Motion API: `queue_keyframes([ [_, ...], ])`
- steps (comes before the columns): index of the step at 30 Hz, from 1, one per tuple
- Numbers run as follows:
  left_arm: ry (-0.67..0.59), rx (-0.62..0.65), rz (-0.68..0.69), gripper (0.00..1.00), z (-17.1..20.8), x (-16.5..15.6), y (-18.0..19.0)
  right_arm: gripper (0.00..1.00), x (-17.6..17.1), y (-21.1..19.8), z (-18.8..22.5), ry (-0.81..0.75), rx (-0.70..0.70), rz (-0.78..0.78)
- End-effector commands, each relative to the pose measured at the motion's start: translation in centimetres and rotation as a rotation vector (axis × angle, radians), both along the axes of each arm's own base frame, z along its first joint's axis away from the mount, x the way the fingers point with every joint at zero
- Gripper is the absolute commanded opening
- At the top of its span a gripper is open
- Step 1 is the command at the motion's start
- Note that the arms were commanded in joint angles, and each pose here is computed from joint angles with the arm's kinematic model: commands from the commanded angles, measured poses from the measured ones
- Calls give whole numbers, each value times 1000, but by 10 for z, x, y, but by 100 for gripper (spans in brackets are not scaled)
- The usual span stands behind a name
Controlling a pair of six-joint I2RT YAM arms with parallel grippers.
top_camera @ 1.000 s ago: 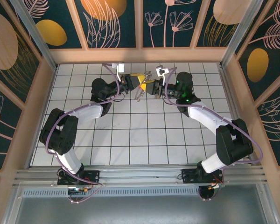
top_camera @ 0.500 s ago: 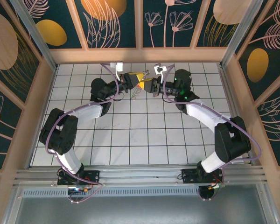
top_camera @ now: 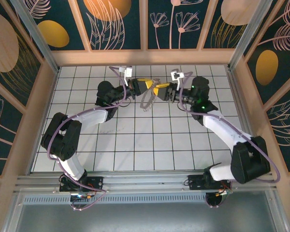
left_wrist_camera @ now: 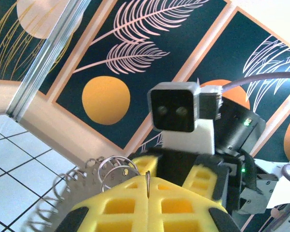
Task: Put the keys on the keyring
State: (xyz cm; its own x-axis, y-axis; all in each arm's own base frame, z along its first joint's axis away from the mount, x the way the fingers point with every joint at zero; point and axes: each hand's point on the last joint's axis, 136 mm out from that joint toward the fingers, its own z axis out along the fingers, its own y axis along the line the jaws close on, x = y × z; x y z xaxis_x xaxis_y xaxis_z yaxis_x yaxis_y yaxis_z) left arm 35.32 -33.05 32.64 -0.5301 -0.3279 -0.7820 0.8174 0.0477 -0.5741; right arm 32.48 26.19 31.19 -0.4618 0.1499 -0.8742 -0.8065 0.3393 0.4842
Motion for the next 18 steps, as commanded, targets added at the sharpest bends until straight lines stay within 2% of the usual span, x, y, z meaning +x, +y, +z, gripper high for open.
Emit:
queue_keyframes([
  [1, -87, -16, -13, 0, 21, -7, 0, 35, -6, -15, 22, -73, 40, -53],
  [9, -78, -9, -4, 0, 18, -5, -1, 35, 9, -17, 44, -29, 193, -110],
  [11, -100, -22, -3, 0, 30, -10, 2, 35, 11, -13, 43, -19, 206, -108],
  [18, -103, -21, 0, 0, 31, -11, 3, 36, 16, -1, 37, 4, 215, -86],
])
